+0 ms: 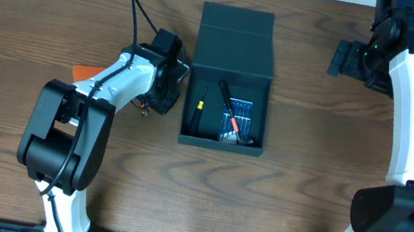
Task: Pack container
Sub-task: 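Lower the left gripper and grasp the red pliers handles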
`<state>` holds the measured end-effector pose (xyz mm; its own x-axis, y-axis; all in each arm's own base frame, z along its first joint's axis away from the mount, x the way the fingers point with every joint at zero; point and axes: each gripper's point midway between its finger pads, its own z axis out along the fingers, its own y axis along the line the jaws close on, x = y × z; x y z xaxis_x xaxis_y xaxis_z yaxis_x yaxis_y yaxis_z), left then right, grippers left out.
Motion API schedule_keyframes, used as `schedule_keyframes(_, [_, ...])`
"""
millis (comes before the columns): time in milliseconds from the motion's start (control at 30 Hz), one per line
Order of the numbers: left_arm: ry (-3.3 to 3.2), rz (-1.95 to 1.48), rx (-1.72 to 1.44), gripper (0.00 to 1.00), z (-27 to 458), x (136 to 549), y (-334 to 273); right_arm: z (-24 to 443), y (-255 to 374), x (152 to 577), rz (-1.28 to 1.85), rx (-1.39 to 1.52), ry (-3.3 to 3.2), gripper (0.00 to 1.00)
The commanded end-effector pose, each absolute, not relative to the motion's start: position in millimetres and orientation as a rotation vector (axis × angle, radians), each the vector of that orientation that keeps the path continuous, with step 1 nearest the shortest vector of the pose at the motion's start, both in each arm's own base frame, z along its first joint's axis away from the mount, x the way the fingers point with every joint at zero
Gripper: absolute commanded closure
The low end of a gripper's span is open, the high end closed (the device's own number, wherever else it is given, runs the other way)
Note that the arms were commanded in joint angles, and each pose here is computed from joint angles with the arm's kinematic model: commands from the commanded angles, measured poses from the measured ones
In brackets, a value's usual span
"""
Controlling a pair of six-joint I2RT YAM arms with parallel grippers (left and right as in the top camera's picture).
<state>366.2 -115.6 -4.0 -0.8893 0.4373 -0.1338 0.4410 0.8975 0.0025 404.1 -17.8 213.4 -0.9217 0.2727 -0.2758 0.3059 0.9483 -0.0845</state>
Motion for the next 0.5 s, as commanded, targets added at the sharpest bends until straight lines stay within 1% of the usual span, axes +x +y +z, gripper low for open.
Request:
schedule_keyframes(0, [3.005,-0.014,0.706,0.59,-26.3,352.7,-109.1,221.6,-19.8,405.5,-0.187,0.451,2.811,0.01])
schedule_keyframes(100, [3.005,-0.013,0.707,0.64,-26.3,352.6,-109.0,221.6,-19.8,405.5,-0.187,0.451,2.811,0.01])
schedule_keyframes(200, [3.005,-0.013,0.707,0.75,-26.3,352.5,-109.0,221.6,-19.8,405.5,-0.187,0.451,2.811,0.01])
schedule_keyframes(367, [3.008,-0.013,0.707,0.82,-26.4,351.8,-108.8,221.6,-19.9,405.5,-0.187,0.452,2.81,0.01])
schedule_keyframes(467, [3.009,-0.012,0.707,0.94,-26.4,351.6,-108.7,221.6,-19.8,405.5,-0.187,0.451,2.811,0.01])
